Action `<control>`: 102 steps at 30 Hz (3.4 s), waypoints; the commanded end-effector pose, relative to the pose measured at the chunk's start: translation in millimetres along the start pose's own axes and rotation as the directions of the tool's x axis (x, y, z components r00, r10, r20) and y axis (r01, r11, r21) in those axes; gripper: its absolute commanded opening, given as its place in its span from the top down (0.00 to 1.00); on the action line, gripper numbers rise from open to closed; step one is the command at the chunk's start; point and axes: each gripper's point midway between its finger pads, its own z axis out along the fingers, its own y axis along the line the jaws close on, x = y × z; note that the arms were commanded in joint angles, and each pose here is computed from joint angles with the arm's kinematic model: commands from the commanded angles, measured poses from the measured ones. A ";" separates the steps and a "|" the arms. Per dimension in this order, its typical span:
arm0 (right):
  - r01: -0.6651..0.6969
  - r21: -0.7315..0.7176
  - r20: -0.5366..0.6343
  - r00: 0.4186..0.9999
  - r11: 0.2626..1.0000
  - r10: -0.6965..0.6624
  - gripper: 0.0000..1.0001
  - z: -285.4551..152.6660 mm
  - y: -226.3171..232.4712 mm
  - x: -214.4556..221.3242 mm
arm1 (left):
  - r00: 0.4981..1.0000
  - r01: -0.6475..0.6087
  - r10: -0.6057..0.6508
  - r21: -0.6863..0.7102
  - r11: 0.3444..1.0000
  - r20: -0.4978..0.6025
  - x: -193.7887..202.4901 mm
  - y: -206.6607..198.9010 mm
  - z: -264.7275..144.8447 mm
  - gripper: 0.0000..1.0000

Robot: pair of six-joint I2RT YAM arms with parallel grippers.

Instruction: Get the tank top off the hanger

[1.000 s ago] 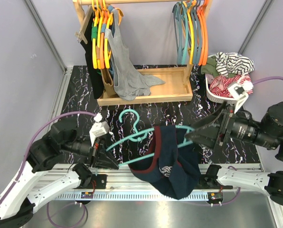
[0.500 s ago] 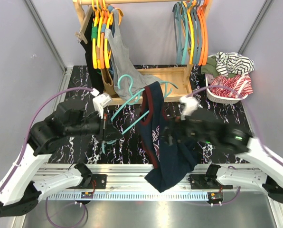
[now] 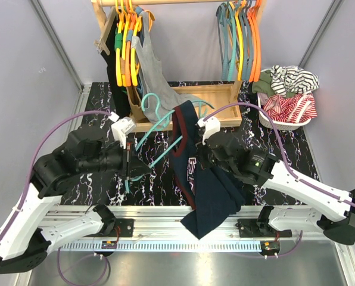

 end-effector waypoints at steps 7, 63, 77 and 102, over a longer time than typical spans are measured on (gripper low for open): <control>-0.303 0.304 0.309 0.928 0.903 0.207 1.00 -60.2 -81.1 -68.8 | 0.999 0.037 -0.039 -0.114 0.993 -0.013 19.4 28.7 3.0 1.00; -0.341 0.409 -0.071 0.913 0.846 0.402 1.00 -35.6 -159.5 -11.4 | 0.842 0.188 -0.032 -0.237 0.953 0.538 -14.2 54.5 -102.7 1.00; -0.104 0.171 -0.339 0.927 0.980 0.158 1.00 79.7 -32.6 20.4 | 0.836 0.215 -0.076 -0.198 0.956 0.543 -9.2 53.6 -97.5 1.00; -0.141 0.665 -0.500 0.647 0.734 0.577 0.47 183.6 -138.9 237.4 | 0.828 0.237 -0.109 -0.167 0.957 0.550 3.8 55.7 -100.7 1.00</control>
